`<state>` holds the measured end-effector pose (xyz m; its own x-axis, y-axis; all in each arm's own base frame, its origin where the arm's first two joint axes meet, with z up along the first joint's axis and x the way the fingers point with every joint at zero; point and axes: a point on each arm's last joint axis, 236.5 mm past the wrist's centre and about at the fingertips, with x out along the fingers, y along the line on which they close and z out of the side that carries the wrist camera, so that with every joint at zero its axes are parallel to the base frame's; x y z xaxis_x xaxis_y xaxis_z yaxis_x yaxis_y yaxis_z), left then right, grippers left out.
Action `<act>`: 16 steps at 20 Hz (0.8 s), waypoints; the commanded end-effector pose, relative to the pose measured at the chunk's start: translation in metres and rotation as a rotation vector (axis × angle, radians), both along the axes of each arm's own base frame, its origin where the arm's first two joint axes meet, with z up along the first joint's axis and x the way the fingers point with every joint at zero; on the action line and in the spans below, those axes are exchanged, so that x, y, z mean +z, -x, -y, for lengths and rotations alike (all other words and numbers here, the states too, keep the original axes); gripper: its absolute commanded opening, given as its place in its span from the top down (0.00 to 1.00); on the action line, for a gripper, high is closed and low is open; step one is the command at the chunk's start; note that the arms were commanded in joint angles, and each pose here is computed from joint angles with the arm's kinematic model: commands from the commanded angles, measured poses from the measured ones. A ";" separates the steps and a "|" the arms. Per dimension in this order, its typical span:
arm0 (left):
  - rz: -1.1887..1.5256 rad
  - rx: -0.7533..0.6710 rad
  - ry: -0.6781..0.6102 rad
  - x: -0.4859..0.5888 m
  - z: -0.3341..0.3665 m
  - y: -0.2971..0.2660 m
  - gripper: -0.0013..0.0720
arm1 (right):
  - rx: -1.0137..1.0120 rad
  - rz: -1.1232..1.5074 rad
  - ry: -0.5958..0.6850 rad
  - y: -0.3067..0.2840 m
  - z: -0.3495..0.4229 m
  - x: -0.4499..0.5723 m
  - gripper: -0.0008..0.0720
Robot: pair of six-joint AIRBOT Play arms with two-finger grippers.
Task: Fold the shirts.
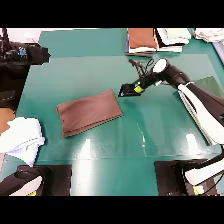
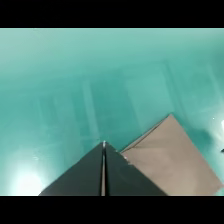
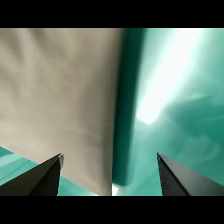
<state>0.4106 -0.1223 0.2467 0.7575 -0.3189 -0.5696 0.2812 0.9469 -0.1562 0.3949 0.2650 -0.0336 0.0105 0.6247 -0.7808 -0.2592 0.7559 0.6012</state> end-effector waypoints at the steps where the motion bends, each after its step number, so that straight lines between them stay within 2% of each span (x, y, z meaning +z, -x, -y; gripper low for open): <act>1: 0.014 -0.012 0.000 0.003 0.005 0.000 0.95 | -0.047 -0.132 -0.086 0.010 -0.022 -0.036 0.09; 4: 0.013 -0.012 0.001 0.002 0.005 0.000 0.95 | -0.039 -0.172 -0.171 0.022 -0.069 -0.050 0.10; 6: 0.013 -0.014 0.004 0.003 0.006 0.000 0.95 | 0.004 -0.147 -0.182 0.026 -0.094 -0.051 0.31; 7: 0.012 -0.015 0.008 0.003 0.007 0.000 0.95 | 0.043 -0.116 -0.187 0.025 -0.104 -0.047 0.47; 8: 0.011 -0.017 0.013 0.003 0.007 0.001 0.95 | 0.089 -0.072 -0.198 0.024 -0.116 -0.038 0.71; 9: 0.009 -0.021 0.023 0.003 0.010 0.001 0.95 | 0.115 -0.026 -0.209 0.019 -0.124 -0.029 0.88; 10: 0.007 -0.026 0.034 0.004 0.012 0.002 0.95 | 0.126 0.021 -0.211 0.012 -0.130 -0.020 0.96; 13: 0.004 -0.049 0.046 0.005 0.022 0.005 0.95 | 0.127 0.191 -0.133 -0.028 -0.110 0.018 0.96; 16: 0.004 -0.135 0.047 0.005 0.056 0.019 0.95 | 0.003 0.350 0.006 -0.080 -0.029 0.071 0.96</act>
